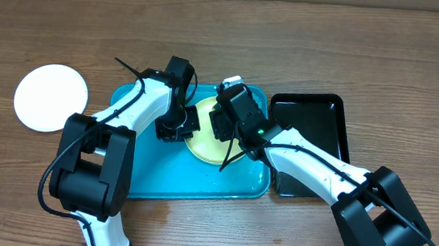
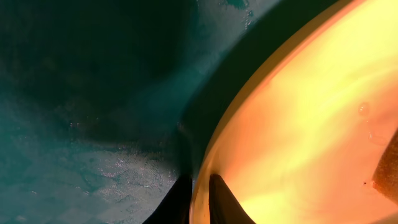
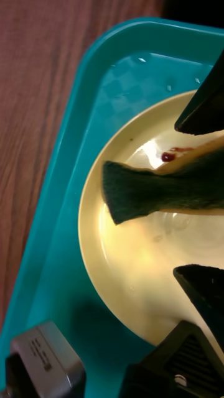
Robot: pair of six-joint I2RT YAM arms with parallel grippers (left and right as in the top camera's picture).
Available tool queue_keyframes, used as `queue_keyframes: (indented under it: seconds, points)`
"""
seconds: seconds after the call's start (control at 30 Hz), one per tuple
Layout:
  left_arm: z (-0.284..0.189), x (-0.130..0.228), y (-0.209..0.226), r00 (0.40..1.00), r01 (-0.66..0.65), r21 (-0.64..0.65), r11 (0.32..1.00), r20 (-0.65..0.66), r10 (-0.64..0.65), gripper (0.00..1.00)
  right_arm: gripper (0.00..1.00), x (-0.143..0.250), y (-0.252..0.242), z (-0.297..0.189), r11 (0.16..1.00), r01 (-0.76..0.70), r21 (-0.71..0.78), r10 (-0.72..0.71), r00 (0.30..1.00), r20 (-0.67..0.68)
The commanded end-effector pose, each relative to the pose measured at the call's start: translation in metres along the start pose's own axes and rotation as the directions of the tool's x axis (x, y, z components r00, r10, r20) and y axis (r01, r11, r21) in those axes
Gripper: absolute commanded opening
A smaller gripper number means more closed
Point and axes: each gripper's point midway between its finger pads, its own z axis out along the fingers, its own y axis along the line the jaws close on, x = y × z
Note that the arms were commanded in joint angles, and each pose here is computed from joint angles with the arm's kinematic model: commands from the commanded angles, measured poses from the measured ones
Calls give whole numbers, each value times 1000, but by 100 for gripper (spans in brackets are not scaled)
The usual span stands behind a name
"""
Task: Clean dirty plates on tray and stack at the side
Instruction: 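Scrub the yellow plate surface with the sponge in the right gripper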
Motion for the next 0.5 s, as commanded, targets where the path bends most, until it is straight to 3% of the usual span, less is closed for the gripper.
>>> queue_keyframes:
  seconds: [0.0, 0.2, 0.33, 0.47]
  points:
    - [14, 4, 16, 999, 29, -63, 998, -25, -30, 13, 64, 4, 0, 8, 988, 156, 1, -156, 988, -8]
    - [14, 4, 16, 999, 29, -63, 998, -25, -30, 14, 62, 18, -2, 24, 980, 201, 3, -201, 978, -48]
    - [14, 4, 16, 999, 29, -63, 998, -26, -30, 14, 35, 18, -2, 25, 980, 201, 3, -201, 978, -49]
    - [14, 4, 16, 999, 29, -63, 998, -26, -30, 15, 34, 23, -3, 29, 976, 217, 3, -217, 974, -63]
